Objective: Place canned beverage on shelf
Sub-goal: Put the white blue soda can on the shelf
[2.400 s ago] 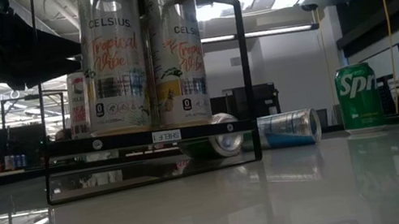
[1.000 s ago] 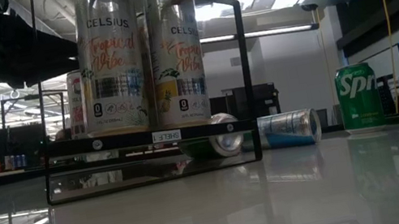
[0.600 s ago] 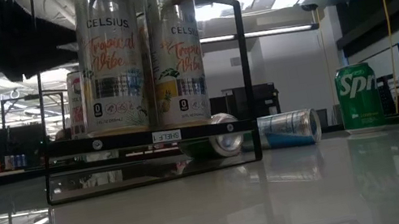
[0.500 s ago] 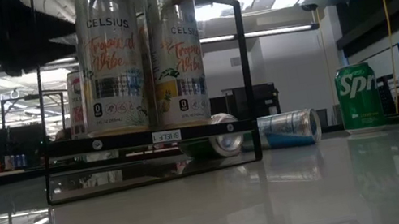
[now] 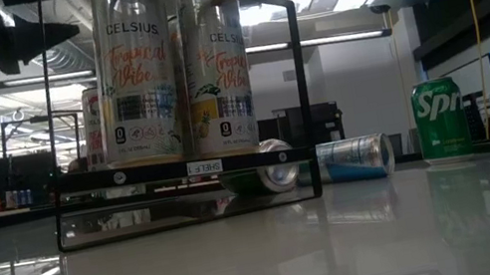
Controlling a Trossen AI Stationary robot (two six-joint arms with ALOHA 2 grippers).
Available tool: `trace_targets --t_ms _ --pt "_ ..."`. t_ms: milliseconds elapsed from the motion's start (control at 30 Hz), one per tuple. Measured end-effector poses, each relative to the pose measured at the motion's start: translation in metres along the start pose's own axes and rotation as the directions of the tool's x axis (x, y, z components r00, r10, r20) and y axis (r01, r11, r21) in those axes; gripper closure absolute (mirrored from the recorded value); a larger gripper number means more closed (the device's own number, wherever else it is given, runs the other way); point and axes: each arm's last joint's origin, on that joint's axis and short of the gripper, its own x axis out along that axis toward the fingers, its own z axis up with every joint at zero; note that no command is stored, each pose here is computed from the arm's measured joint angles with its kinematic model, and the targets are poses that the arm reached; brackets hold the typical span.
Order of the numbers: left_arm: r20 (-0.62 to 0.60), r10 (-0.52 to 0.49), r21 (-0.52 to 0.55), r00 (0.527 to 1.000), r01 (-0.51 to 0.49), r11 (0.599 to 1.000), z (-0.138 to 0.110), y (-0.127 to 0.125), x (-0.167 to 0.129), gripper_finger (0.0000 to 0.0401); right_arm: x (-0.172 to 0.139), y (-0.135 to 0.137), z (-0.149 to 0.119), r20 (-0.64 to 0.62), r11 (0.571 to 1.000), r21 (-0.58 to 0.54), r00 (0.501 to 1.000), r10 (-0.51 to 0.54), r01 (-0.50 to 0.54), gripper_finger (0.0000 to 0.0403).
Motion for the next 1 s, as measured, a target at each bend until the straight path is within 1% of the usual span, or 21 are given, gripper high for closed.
trace_targets --t_ms 67,133,300,400,467,600,767,1000 --pt "0.006 0.000 -0.009 1.000 0.000 1.000 0.002 0.001 0.000 0.0069 0.008 -0.004 -0.015 0.039 1.000 0.028 0.999 -0.012 0.011 0.0015" --pt "0.011 0.001 -0.021 1.000 0.000 1.000 0.004 0.002 -0.001 0.0069 0.019 -0.007 -0.031 0.050 0.999 0.046 0.998 -0.032 0.029 0.0015" --pt "0.016 0.001 -0.051 1.000 0.000 0.999 0.006 0.003 -0.001 0.0069 0.050 -0.014 -0.063 -0.003 0.994 0.090 0.998 -0.065 0.065 0.0015" --pt "0.016 0.001 -0.055 1.000 0.000 0.998 0.006 0.003 -0.001 0.0069 0.065 -0.014 -0.073 -0.024 0.993 0.087 0.997 -0.075 0.077 0.0015" --pt "0.016 0.002 -0.055 1.000 -0.001 0.998 0.006 0.003 -0.001 0.0069 0.071 -0.014 -0.078 -0.043 0.992 0.093 0.996 -0.079 0.083 0.0015" --pt "0.017 0.004 -0.058 1.000 -0.003 0.998 0.006 0.003 -0.001 0.0069 0.079 -0.014 -0.080 -0.067 0.980 0.169 0.994 -0.090 0.100 0.0015" --pt "0.017 0.004 -0.052 1.000 -0.004 0.999 0.006 0.003 -0.001 0.0069 0.093 -0.013 -0.085 -0.118 0.964 0.235 0.988 -0.098 0.124 0.0015" --pt "0.017 0.004 -0.052 1.000 -0.003 0.999 0.006 0.003 -0.001 0.0069 0.122 -0.011 -0.096 -0.225 0.963 0.220 0.969 -0.103 0.154 0.0015"
